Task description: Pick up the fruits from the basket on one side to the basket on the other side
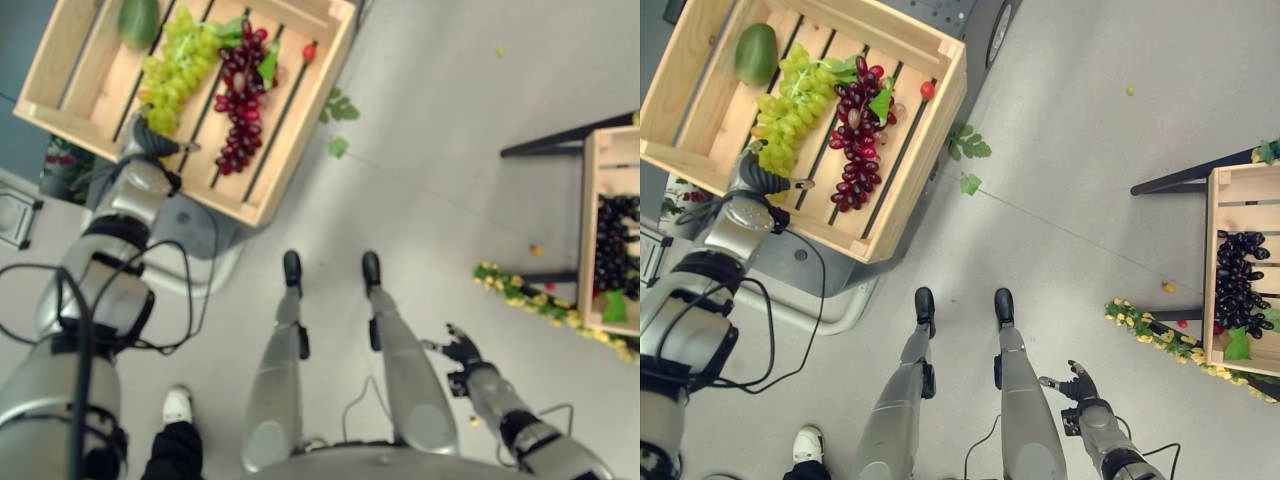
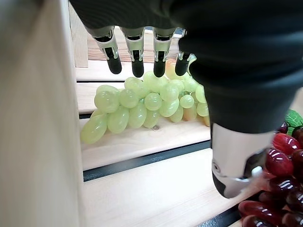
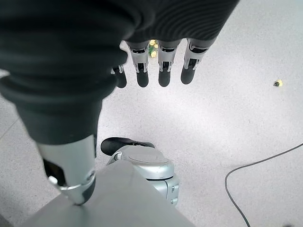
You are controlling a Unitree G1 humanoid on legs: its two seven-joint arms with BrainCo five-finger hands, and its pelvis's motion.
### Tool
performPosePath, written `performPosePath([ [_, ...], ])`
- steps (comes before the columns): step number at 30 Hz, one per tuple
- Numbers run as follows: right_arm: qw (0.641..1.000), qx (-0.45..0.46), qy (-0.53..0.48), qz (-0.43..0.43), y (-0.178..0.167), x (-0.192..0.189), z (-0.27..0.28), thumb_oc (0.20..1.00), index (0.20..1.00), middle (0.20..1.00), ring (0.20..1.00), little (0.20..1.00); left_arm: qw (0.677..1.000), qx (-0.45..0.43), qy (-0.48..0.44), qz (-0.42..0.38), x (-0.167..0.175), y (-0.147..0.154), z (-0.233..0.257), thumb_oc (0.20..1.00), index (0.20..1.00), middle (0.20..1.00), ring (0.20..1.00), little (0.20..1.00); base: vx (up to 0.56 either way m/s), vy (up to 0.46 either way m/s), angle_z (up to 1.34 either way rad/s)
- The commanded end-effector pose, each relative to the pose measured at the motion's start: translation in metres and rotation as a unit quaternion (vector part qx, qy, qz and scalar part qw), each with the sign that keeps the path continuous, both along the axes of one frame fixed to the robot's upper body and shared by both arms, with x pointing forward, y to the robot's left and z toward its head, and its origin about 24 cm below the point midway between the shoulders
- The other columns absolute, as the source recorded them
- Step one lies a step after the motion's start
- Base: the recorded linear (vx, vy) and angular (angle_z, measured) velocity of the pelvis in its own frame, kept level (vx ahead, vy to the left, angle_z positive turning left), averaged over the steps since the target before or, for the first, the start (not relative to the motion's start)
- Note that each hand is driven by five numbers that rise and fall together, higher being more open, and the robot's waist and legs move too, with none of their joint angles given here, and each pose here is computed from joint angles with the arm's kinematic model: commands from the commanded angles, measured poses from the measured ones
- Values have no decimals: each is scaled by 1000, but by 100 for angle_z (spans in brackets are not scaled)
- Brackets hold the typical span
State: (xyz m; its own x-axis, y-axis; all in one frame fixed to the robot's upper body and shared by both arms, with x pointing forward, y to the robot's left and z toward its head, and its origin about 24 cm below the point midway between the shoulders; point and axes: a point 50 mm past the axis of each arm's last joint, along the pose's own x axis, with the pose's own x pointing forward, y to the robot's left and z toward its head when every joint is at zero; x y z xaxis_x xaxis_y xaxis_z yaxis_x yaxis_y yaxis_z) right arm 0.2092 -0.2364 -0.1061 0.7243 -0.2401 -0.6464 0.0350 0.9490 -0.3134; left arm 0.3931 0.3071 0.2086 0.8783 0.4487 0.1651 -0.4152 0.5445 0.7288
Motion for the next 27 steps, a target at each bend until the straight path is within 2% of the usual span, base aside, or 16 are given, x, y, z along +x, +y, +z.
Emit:
performPosePath([
  [1,1000,9,0,-9,-1,-20,-6,1000,1000,1000,1000,1000,998,20,-9,60,-7,19,11,1000,1000,1000,1000,1000,0,0,0],
  [15,1000,15,-17,3,2,-19,-2,1000,1000,1000,1000,1000,994,-25,-40,95,-17,38,15,1000,1000,1000,1000,1000,-2,-1,-1],
  [20,1000,16,-16,3,0,-19,-2,1000,1000,1000,1000,1000,992,-23,-41,118,-27,56,18,1000,1000,1000,1000,1000,2,16,0],
  [27,1000,21,-13,8,2,-19,-2,1000,1000,1000,1000,1000,991,-33,-47,122,-30,61,21,1000,1000,1000,1000,1000,0,30,2],
])
